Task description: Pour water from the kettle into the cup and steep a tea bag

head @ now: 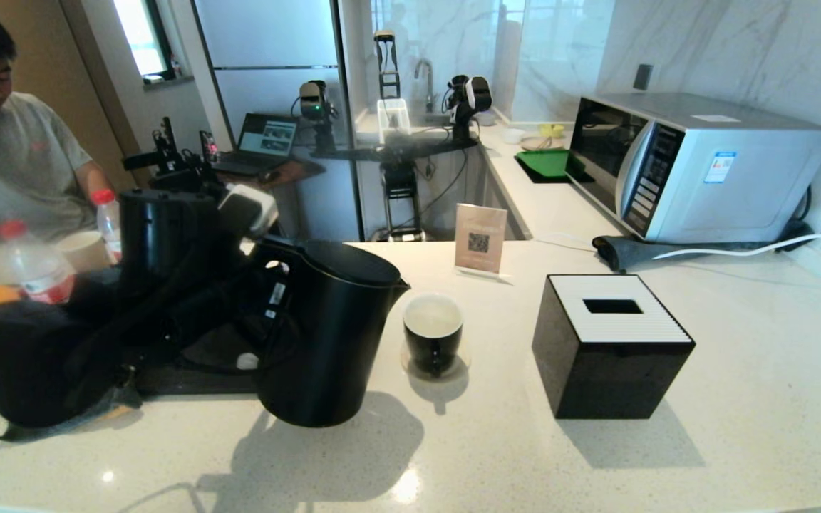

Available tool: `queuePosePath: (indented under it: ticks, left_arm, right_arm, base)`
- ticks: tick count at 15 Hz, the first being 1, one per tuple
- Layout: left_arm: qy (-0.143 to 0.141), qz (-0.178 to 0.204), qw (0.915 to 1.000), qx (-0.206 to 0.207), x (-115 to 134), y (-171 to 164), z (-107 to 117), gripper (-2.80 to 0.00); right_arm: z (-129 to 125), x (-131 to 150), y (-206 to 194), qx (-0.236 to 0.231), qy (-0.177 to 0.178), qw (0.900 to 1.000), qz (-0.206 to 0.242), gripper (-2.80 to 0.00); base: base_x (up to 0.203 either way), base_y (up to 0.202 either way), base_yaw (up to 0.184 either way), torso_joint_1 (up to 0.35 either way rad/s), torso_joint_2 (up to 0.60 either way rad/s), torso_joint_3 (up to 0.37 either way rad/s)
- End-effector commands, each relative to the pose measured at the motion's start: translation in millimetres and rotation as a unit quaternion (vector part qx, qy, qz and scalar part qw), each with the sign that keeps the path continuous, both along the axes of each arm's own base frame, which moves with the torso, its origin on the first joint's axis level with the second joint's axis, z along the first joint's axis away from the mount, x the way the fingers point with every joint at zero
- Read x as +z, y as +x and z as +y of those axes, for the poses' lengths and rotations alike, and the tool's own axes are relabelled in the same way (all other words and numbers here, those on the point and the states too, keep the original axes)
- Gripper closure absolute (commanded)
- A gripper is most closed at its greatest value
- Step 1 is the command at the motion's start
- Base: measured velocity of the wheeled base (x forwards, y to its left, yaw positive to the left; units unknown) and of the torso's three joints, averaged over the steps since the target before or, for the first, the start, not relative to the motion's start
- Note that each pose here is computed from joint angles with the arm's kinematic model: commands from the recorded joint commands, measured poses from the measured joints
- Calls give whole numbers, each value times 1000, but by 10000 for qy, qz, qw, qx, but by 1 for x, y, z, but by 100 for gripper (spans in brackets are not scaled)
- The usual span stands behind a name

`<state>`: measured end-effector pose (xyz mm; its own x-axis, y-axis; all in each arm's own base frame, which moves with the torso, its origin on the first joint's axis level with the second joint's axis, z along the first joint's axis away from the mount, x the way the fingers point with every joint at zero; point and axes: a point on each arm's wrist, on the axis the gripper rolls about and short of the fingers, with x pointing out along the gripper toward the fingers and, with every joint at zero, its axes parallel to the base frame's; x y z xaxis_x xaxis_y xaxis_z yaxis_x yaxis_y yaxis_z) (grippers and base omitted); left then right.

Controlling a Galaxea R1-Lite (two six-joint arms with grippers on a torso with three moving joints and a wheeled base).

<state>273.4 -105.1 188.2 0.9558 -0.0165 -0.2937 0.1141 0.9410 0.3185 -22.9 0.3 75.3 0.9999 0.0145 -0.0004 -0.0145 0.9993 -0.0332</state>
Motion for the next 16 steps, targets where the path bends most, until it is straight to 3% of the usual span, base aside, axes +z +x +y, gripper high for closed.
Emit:
queuePosePath:
  ticks: [1, 16]
  left_arm:
    - [44, 57, 10000, 7, 0, 1, -1, 0]
    - [589, 37, 9981, -180, 2, 18, -9, 0]
  right_arm:
    - [0, 0, 0, 2, -3, 10000, 6, 0]
    - [0, 0, 0, 5, -3, 10000, 6, 0]
  base:
    - [0, 0, 0, 0, 0, 0]
    - [0, 0, 0, 0, 0, 0]
